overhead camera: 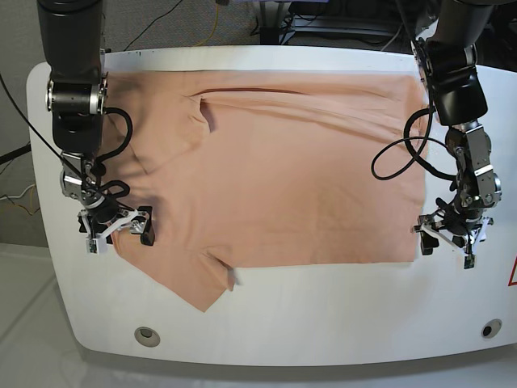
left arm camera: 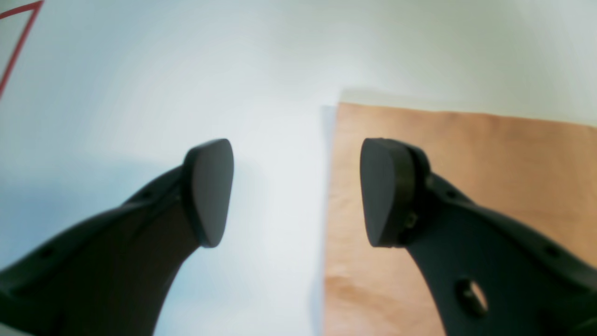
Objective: Fold the T-shirt properly
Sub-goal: 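Pinch the shirt's side edges midway along the body with both grippers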
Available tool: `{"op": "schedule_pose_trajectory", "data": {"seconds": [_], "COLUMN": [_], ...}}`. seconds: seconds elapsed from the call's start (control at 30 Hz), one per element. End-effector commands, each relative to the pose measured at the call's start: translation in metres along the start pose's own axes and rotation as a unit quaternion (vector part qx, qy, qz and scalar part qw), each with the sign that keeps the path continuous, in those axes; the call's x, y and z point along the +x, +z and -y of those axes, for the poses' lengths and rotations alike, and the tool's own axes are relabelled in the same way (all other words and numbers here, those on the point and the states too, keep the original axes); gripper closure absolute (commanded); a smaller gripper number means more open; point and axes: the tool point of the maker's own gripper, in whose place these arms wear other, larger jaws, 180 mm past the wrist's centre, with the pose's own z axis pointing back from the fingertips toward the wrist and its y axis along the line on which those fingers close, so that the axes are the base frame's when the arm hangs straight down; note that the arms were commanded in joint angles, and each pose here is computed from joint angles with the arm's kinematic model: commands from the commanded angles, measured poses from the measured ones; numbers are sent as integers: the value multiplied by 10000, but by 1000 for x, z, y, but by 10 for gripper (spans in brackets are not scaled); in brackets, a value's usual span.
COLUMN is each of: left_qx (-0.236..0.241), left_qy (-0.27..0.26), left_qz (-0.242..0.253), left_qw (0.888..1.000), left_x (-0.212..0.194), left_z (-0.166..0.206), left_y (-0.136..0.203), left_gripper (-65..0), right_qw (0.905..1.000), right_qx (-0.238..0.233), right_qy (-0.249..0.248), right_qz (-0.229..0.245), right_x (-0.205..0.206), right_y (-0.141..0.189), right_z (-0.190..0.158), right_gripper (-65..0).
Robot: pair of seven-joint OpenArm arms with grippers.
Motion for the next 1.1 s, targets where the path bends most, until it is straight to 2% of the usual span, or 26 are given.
{"op": "schedule_pose_trajectory", "data": {"seconds": [0.0, 0.13, 0.27, 0.37, 0.43, 0.5, 0.83, 1.07], "left_qx": [-12, -45, -51, -51, -50, -50, -54, -57], "left_qy": [1, 21, 26, 25, 25, 24, 157, 297], "left_qz": [348, 343, 342, 327, 319, 312, 80, 231], "left_qw": [9994, 9994, 9994, 9994, 9995, 9995, 9998, 9993], "left_x": [26, 25, 25, 23, 22, 21, 2, -6], "left_z": [0, 4, 5, 5, 5, 5, 3, 0], "left_y": [2, 0, 0, 0, 0, 0, -6, -13], "left_gripper": [-407, -407, -407, -407, -407, -407, -407, -407], "right_qw": [9993, 9991, 9990, 9990, 9990, 9990, 9990, 9990], "right_qx": [99, 94, 61, 54, 39, 32, 19, 19], "right_qy": [93, 83, 80, 80, 86, 89, 96, 96], "right_qz": [-355, -400, -439, -439, -439, -438, -431, -431], "right_x": [-10, -16, -21, -21, -21, -20, -19, -19], "right_y": [0, 1, 2, 2, 3, 4, 4, 4], "right_z": [-3, -3, -2, -1, 0, 1, 3, 3], "right_gripper": [-590, -447, -256, -142, -92, -69, -66, -66]}}
